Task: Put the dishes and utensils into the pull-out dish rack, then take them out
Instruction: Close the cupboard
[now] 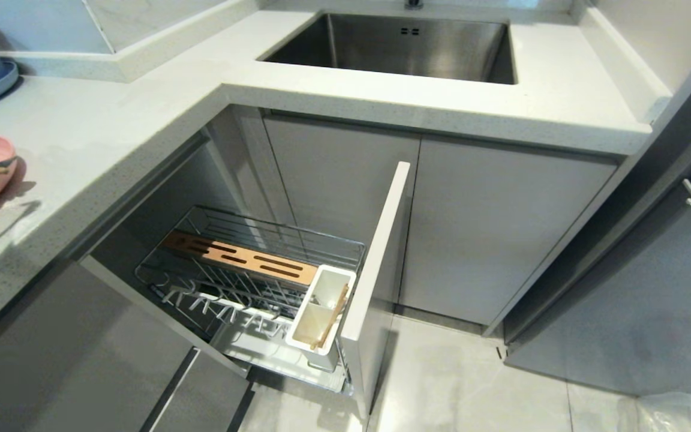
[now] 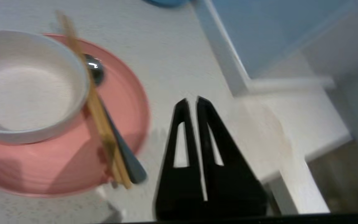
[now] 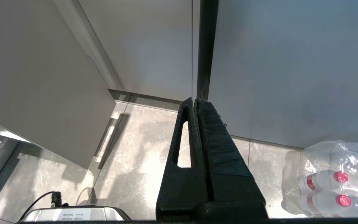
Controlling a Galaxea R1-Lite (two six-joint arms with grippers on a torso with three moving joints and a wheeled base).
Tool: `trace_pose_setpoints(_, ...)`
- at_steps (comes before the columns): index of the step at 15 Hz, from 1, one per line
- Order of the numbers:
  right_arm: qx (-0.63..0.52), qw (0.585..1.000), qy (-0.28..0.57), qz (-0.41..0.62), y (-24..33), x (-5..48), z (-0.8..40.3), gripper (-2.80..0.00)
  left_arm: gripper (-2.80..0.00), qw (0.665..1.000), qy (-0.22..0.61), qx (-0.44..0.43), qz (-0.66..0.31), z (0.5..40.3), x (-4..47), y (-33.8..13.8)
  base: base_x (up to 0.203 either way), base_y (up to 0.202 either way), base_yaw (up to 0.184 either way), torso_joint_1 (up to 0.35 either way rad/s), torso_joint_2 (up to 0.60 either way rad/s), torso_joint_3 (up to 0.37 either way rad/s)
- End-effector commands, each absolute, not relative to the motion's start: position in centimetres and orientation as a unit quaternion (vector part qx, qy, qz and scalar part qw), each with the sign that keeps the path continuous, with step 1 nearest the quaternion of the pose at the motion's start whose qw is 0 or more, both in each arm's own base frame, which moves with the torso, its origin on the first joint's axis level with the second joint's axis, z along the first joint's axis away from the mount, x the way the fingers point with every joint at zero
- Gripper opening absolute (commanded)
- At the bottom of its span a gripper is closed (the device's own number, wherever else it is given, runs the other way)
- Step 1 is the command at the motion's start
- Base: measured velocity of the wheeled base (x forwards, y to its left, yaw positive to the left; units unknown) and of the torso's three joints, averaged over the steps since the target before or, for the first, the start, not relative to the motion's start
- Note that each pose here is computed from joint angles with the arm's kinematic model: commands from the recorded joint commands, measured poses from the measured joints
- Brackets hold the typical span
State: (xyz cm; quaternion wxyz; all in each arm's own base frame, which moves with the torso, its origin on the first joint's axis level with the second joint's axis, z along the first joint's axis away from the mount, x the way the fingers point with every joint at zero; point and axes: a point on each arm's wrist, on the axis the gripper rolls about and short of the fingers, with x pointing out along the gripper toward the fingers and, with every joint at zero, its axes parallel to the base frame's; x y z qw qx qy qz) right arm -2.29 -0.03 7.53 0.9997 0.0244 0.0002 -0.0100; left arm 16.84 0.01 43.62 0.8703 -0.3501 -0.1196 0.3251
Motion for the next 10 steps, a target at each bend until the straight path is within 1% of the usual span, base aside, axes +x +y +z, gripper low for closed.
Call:
trace_pose_setpoints(1,0.025,1.000,0.001,-0.010,0.0,-2.3,7.5,-2.80,-2.80,0.885,-0.117,-0.350,0.283,44.5,16.3,-0.9,0.000,0.000,0.000,0.000,0.00,0.000)
trace_pose_setpoints(4,0.025,1.000,0.001,-0.010,0.0,-2.3,7.5,-2.80,-2.80,0.929,-0.066,-0.334,0.146,45.3,16.0,-2.6,0.000,0.000,0.000,0.000,0.00,0.000)
trace_pose_setpoints(6,0.025,1.000,0.001,-0.010,0.0,-2.3,7.5,-2.80,-2.80,0.946,-0.012,-0.318,0.066,44.8,16.5,-4.0,0.000,0.000,0.000,0.000,0.00,0.000)
trace_pose_setpoints(8,0.025,1.000,0.001,-0.010,0.0,-2.3,7.5,-2.80,-2.80,0.950,0.045,-0.308,-0.005,43.9,17.2,-5.5,0.000,0.000,0.000,0.000,0.00,0.000)
trace_pose_setpoints(10,0.025,1.000,0.001,-0.010,0.0,-2.3,7.5,-2.80,-2.80,0.943,0.118,-0.297,-0.092,42.8,18.1,-7.2,0.000,0.000,0.000,0.000,0.00,0.000)
